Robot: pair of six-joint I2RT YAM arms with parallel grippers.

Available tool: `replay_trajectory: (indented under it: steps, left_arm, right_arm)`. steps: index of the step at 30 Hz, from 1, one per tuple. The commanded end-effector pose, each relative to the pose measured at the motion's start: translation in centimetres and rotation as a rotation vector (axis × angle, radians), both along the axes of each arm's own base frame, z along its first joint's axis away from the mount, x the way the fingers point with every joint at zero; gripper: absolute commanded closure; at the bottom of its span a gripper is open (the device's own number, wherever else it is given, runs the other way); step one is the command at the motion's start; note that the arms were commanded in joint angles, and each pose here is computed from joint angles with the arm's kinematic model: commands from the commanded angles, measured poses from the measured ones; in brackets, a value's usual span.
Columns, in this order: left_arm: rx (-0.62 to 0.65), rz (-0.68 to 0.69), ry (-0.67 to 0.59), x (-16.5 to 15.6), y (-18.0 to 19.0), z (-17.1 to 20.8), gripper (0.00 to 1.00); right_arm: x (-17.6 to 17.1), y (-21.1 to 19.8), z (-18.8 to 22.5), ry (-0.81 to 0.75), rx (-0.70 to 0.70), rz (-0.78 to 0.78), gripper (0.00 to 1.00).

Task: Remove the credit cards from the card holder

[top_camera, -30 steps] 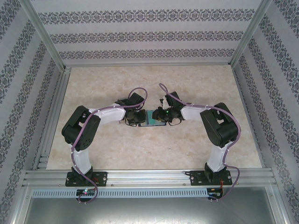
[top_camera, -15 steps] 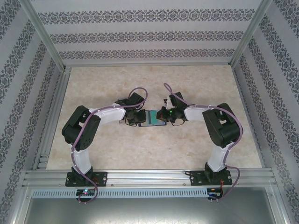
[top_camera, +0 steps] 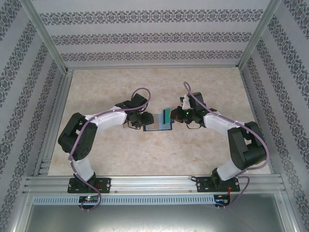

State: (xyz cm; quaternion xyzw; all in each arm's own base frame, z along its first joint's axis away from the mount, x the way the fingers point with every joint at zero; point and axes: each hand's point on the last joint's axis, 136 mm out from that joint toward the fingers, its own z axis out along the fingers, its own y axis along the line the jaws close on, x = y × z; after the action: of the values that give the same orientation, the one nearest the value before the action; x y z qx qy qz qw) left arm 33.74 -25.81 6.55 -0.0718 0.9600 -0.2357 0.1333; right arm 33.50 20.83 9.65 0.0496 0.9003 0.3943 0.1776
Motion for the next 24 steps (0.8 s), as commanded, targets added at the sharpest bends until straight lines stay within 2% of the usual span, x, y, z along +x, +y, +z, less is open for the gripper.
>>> replay_trajectory:
  steps: [1,3,5,7,11,17,24]
  left_arm:
    - [-0.134,0.018,-0.096,1.3,-0.6,5.5,0.40]
    - [-0.206,0.031,-0.131,1.6,-0.7,7.3,0.36]
    - [-0.308,0.039,-0.159,1.8,-1.0,9.0,0.36]
    - [-0.415,0.047,-0.193,2.0,-1.2,10.9,0.38]
    - [-0.547,0.048,-0.216,2.2,-1.7,12.9,0.44]
    - [-0.633,0.046,-0.216,2.3,-2.4,13.5,0.52]
    - [-0.673,0.048,-0.215,2.4,-2.7,13.8,0.58]
  right_arm:
    - [-0.3,-0.1,2.0,-0.033,0.039,0.017,1.00]
    - [-0.2,0.2,3.3,-0.060,0.068,0.020,1.00]
    - [0.0,0.5,4.8,-0.084,0.102,0.025,1.00]
    - [0.2,0.9,6.4,-0.109,0.145,0.035,1.00]
    - [0.4,2.0,9.3,-0.151,0.236,0.068,1.00]
    - [0.9,3.1,11.8,-0.192,0.329,0.087,1.00]
    - [0.2,4.7,12.5,-0.199,0.377,0.148,1.00]
